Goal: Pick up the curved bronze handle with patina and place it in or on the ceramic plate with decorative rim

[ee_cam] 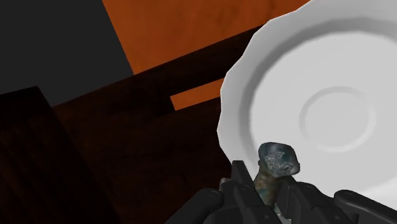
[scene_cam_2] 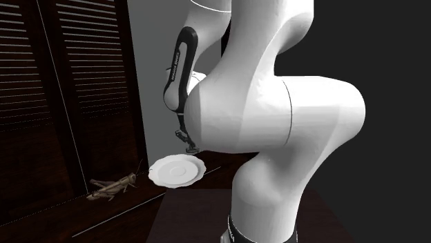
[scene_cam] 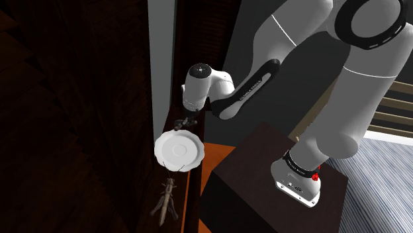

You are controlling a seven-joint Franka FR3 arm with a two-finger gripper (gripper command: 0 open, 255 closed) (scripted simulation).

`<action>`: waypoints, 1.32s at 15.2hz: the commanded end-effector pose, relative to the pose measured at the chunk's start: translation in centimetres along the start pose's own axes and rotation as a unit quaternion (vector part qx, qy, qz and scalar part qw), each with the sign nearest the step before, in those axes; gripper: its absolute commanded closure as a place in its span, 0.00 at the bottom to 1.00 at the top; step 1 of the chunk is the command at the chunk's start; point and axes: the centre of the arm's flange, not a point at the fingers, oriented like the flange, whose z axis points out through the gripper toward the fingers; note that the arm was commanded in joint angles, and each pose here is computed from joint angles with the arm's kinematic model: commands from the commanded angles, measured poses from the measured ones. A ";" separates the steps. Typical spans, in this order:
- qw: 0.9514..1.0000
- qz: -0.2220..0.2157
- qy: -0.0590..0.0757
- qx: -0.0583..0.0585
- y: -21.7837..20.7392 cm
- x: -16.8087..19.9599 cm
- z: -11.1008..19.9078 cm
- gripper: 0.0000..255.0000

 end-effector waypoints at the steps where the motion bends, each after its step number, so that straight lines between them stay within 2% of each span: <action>1: 1.000 0.001 0.000 0.000 -2.3 -1.3 -0.8 1.00; 6: 1.000 0.001 0.000 0.000 -7.7 -4.3 -2.2 1.00; 18: 1.000 0.001 0.000 0.000 -9.1 -5.0 4.0 1.00; 20: 1.000 0.001 0.000 0.000 -9.1 -5.0 4.2 1.00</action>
